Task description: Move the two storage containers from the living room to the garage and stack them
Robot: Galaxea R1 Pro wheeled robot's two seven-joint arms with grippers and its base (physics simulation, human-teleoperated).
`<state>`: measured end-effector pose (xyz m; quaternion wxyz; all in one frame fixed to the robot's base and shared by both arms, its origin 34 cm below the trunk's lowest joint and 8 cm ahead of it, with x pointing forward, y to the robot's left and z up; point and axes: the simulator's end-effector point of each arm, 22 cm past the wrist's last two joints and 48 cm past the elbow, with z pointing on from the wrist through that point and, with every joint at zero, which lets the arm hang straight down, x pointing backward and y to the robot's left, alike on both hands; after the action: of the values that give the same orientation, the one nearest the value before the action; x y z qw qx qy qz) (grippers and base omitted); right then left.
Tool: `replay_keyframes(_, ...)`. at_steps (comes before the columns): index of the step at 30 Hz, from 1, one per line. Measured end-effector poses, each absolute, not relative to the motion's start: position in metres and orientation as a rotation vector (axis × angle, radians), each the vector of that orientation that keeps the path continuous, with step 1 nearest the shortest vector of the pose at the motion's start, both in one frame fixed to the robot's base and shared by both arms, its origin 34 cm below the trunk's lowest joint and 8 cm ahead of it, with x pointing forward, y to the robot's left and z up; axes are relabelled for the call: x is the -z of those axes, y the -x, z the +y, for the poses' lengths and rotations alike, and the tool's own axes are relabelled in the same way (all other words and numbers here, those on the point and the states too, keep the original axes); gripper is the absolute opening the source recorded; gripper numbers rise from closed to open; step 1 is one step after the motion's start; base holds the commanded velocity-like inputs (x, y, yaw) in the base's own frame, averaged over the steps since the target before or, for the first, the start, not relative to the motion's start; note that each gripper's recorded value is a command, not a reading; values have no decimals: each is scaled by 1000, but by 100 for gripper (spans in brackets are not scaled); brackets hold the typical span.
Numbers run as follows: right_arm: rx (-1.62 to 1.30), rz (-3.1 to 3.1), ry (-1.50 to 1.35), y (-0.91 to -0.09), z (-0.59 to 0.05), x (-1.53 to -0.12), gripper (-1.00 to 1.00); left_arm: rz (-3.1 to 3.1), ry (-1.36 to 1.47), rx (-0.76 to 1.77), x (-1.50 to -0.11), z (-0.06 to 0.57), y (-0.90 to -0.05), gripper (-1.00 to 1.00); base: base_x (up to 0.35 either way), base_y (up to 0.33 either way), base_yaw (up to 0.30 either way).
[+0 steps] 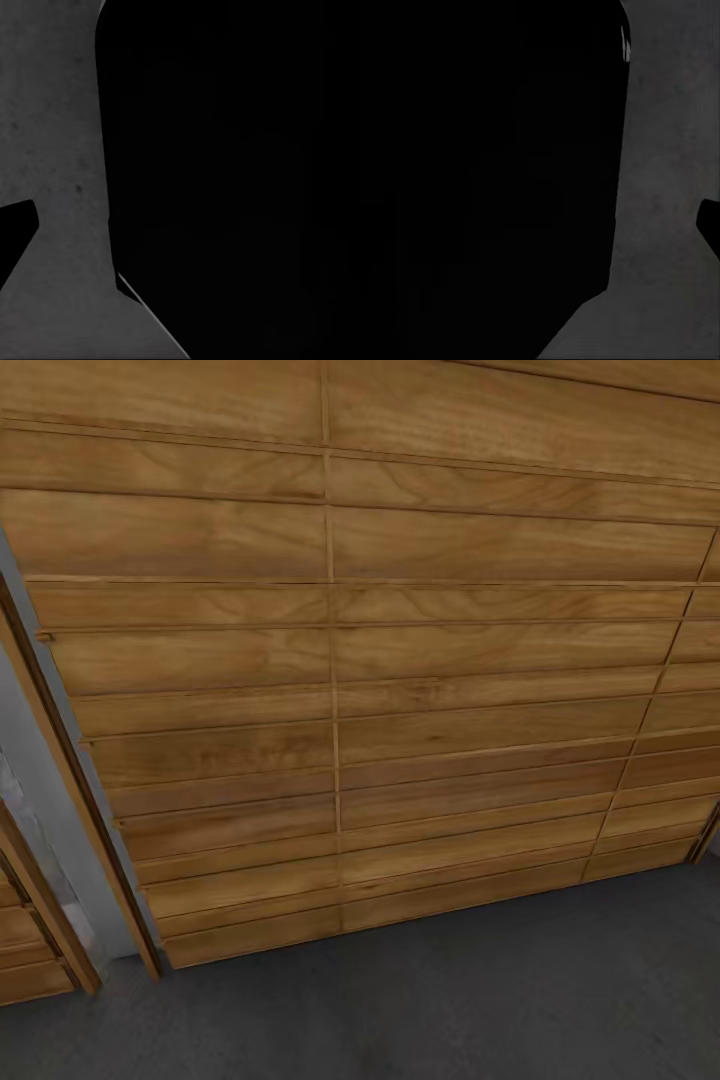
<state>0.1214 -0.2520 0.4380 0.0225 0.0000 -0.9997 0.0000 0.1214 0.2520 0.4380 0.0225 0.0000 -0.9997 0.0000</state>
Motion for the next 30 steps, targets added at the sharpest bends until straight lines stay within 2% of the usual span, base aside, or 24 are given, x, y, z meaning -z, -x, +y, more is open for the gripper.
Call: replay_keyframes(30,-7,-3102,-30,-123,-255,-438,100,-3132,-22,8,-438,256,-138,100,0,0,0)
